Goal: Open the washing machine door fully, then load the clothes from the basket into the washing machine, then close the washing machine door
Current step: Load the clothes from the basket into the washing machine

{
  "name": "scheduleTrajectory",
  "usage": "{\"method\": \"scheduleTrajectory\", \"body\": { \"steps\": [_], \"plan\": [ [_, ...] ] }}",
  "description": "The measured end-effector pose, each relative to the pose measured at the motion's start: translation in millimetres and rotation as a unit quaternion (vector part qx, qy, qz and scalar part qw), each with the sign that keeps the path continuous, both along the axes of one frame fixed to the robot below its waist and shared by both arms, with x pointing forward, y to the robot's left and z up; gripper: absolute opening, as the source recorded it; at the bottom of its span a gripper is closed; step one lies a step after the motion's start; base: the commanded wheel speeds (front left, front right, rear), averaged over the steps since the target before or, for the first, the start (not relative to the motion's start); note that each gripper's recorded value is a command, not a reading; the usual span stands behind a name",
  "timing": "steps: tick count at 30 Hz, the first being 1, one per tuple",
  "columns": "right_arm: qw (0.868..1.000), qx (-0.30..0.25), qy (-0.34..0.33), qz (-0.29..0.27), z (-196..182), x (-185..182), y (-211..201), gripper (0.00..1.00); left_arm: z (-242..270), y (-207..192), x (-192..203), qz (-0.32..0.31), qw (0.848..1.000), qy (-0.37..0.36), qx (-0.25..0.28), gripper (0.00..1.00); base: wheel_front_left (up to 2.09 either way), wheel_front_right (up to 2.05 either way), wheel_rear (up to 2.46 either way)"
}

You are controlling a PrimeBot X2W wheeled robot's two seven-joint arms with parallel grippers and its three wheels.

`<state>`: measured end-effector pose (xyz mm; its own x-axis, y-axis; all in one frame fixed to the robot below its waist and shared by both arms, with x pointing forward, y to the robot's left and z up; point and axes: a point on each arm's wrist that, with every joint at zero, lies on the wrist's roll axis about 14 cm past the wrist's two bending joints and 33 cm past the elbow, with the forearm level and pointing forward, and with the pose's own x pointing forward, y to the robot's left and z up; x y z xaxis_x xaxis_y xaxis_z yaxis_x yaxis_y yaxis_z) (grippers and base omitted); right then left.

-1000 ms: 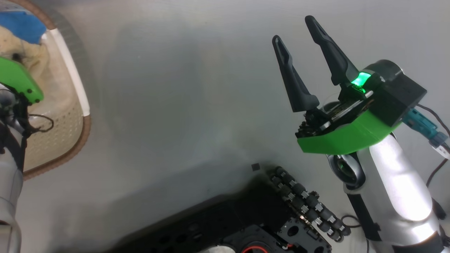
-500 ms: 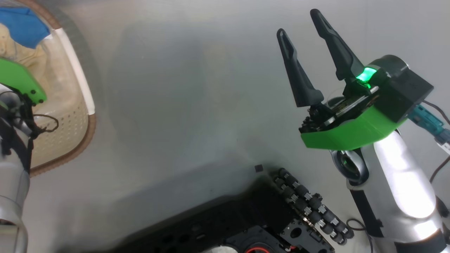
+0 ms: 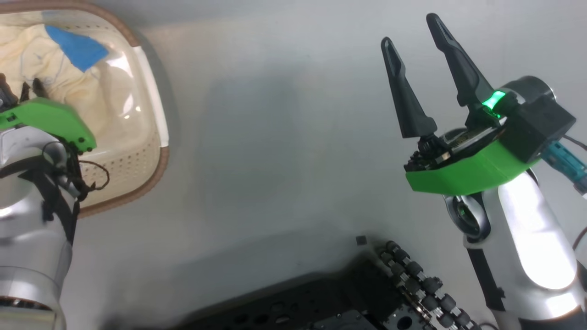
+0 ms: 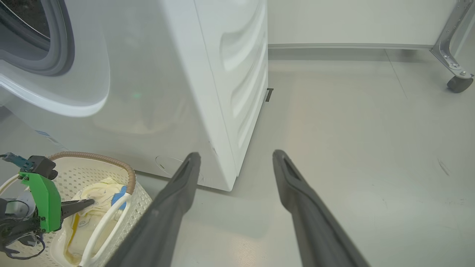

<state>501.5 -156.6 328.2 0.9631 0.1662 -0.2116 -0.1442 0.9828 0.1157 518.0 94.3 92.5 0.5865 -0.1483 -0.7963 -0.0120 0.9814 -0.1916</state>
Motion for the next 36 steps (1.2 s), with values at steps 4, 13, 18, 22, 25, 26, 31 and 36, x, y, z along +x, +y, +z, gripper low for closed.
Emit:
{"method": "scheduleTrajectory", "body": {
  "steps": [4, 13, 18, 22, 25, 26, 31, 36],
  "plan": [
    [1.0, -0.003, -0.005, 0.001, 8, -4, 2, 1.0, 24, 4, 7, 0.0, 0.999, -0.032, 0.0, 0.0, 0.0, 0.0, 0.0],
    [1.0, -0.003, -0.03, 0.004, 40, -13, 7, 1.0, 103, 10, 24, 0.004, 0.99, -0.14, 0.0, 0.0, 0.0, 0.0, 0.0],
    [0.999, -0.002, -0.041, 0.004, 58, -24, 9, 1.0, 150, 14, 19, 0.007, 0.981, -0.193, -0.002, 0.0, 0.0, 0.0, 0.0],
    [0.999, -0.002, -0.051, 0.007, 74, -35, 12, 1.0, 190, 20, 17, 0.008, 0.971, -0.24, 0.005, 0.0, 0.0, 0.0, 0.0],
    [0.998, -0.002, -0.061, 0.008, 87, -42, 14, 1.0, 217, 25, 12, 0.008, 0.963, -0.271, 0.01, 0.0, 0.0, 0.0, 0.0],
    [0.998, -0.002, -0.064, 0.007, 91, -45, 13, 1.0, 226, 26, 9, 0.007, 0.96, -0.28, 0.012, 0.0, 0.0, 0.0, 0.0],
    [0.997, -0.003, -0.078, 0.003, 110, -60, 12, 1.0, 264, 30, -6, 0.001, 0.947, -0.32, 0.021, 0.0, 0.0, 0.0, 0.0],
    [0.996, -0.003, -0.091, 0.001, 126, -72, 12, 1.0, 294, 34, -21, -0.001, 0.936, -0.352, 0.026, 0.0, 0.0, 0.0, 0.0]
  ]
}}
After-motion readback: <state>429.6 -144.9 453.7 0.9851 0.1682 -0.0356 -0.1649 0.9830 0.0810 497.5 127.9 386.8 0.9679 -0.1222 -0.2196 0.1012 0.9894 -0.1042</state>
